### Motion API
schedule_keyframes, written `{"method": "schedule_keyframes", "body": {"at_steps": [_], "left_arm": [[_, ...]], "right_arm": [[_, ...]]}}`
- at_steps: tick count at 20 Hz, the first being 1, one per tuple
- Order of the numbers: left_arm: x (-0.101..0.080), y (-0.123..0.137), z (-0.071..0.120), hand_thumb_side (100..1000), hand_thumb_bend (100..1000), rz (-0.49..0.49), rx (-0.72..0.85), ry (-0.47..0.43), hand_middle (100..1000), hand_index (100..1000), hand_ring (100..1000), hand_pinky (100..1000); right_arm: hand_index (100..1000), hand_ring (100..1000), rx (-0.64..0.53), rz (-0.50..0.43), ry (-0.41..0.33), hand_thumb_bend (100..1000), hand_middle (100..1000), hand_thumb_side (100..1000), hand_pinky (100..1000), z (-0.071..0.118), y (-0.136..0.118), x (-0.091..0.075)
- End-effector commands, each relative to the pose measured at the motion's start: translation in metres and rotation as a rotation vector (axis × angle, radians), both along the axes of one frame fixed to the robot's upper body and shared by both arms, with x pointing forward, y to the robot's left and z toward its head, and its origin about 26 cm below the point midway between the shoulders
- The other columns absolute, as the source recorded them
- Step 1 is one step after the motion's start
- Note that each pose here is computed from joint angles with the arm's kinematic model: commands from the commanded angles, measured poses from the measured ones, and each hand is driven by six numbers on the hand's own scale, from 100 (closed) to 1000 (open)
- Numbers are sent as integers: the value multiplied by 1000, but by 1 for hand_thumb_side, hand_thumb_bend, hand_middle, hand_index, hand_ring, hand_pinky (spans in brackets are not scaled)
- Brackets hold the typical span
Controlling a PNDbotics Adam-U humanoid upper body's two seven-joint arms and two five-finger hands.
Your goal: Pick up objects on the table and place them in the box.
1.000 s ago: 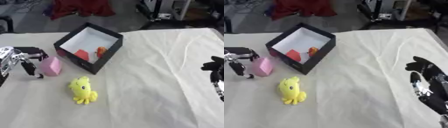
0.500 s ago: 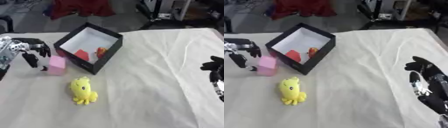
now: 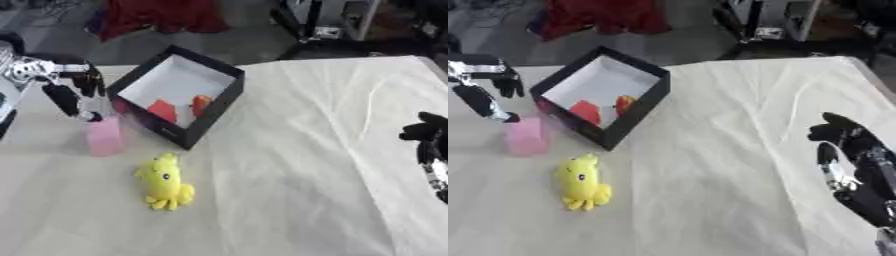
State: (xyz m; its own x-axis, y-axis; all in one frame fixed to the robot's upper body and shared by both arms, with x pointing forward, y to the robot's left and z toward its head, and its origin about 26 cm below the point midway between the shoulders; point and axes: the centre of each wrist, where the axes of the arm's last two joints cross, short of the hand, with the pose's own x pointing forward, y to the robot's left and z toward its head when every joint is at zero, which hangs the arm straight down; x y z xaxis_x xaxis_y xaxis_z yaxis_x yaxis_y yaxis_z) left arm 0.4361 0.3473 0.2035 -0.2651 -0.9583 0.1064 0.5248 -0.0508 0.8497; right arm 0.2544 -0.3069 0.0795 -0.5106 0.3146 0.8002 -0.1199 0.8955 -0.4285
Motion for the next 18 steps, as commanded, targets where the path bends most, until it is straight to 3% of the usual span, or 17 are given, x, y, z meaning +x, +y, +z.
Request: {"method": "schedule_keyframes", "body": {"at_steps": [1, 5, 6, 9, 14, 18], "left_arm": [[-2, 7, 28, 218, 525, 18, -1, -61, 513, 687, 617, 768], [-3, 7, 28, 275, 644, 23, 7, -24, 592, 772, 653, 779], [-3, 6, 26, 318, 762, 23, 14, -8, 635, 809, 674, 784], [-2, 5, 20, 337, 873, 21, 47, 44, 718, 871, 728, 798], [1, -2, 3, 319, 913, 9, 106, 109, 748, 892, 746, 804], [4, -7, -11, 313, 883, -5, 120, 143, 737, 881, 738, 800]], "right_arm": [[884, 742, -10, 2, -19, 100, 705, 507, 892, 6, -2, 2], [884, 743, -10, 3, -19, 100, 705, 508, 890, 6, -3, 2], [884, 743, -10, 3, -19, 100, 705, 508, 890, 6, -3, 2], [884, 743, -10, 3, -17, 100, 704, 507, 890, 6, -3, 2], [884, 743, -9, 5, -15, 100, 703, 506, 889, 5, -3, 2], [884, 743, -8, 5, -13, 100, 703, 506, 890, 5, -2, 2]]}}
